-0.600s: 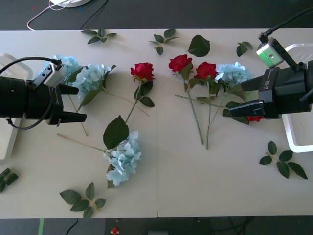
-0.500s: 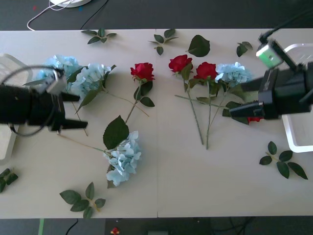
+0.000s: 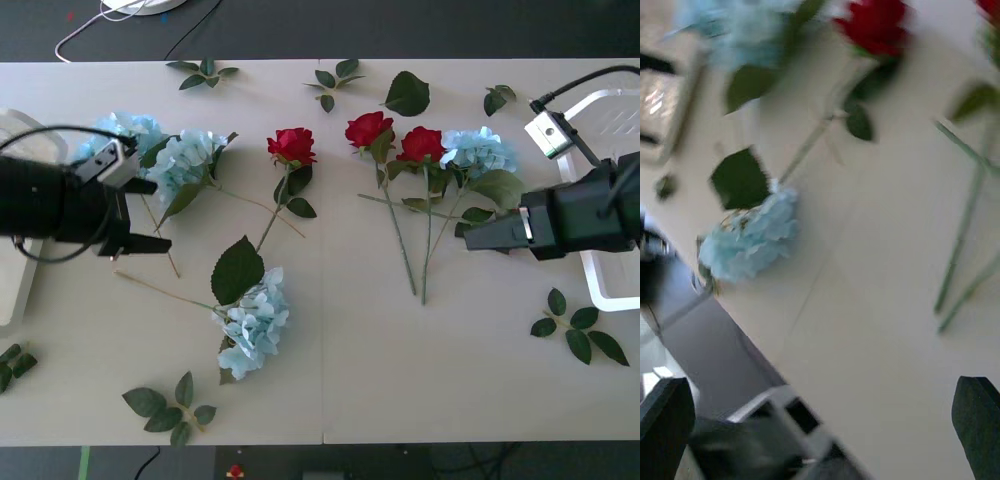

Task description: Place the red flowers into the right box and the blue flowers into the left box. If a person shows an open palm, hand one flower to the person first, then continue sorting.

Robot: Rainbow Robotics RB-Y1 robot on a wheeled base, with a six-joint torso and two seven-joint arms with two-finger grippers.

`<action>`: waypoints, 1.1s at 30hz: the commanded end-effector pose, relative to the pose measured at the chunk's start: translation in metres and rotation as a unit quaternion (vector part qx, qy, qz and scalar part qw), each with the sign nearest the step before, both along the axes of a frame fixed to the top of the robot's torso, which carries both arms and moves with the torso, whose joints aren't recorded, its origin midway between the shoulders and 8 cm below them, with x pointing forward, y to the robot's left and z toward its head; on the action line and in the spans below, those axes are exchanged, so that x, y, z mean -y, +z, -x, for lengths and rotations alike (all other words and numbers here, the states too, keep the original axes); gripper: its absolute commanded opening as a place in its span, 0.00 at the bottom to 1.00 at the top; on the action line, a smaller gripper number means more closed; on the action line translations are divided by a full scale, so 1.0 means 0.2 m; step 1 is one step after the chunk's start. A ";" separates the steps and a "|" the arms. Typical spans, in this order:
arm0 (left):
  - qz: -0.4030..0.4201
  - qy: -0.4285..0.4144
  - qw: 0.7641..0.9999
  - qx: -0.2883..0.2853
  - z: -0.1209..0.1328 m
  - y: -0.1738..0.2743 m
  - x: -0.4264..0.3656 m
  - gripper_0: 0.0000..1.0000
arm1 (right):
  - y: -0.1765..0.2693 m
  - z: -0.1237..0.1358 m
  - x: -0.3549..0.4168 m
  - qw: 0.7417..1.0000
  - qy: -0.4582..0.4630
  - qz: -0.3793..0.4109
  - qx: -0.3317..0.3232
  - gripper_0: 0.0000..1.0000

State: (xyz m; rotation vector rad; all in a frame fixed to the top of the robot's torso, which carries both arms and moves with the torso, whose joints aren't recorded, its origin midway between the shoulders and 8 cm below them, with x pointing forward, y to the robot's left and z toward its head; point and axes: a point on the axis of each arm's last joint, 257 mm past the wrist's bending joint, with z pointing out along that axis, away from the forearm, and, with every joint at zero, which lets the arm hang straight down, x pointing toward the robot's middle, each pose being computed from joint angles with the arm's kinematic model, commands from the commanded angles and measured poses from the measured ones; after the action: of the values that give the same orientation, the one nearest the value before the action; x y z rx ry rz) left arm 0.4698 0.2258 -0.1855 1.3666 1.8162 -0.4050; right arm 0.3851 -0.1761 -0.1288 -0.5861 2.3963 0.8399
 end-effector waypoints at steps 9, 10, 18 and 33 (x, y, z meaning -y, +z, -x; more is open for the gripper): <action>-0.035 0.287 0.935 -0.204 -0.14 0.26 -0.25 1.00 | 0.05 -0.11 0.13 0.927 -0.331 -0.026 -0.175 1.00; -0.039 0.297 0.932 -0.204 -0.14 0.25 -0.27 1.00 | 0.05 -0.11 0.14 0.921 -0.345 -0.027 -0.179 1.00; -0.001 0.432 0.860 -0.273 -0.17 0.14 -0.39 1.00 | 0.00 -0.20 0.33 0.816 -0.528 -0.070 -0.225 1.00; 0.085 0.532 0.786 -0.303 -0.34 -0.12 -0.36 1.00 | -0.23 -0.49 0.50 0.594 -0.745 -0.176 -0.249 1.00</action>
State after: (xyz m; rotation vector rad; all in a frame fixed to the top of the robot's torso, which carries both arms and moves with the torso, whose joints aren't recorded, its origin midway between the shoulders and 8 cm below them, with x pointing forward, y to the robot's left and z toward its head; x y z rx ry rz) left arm 0.5183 0.3110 -0.2384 -0.0801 2.7093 -0.3266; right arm 0.4674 -0.2915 -0.1779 1.7863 1.9997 0.5206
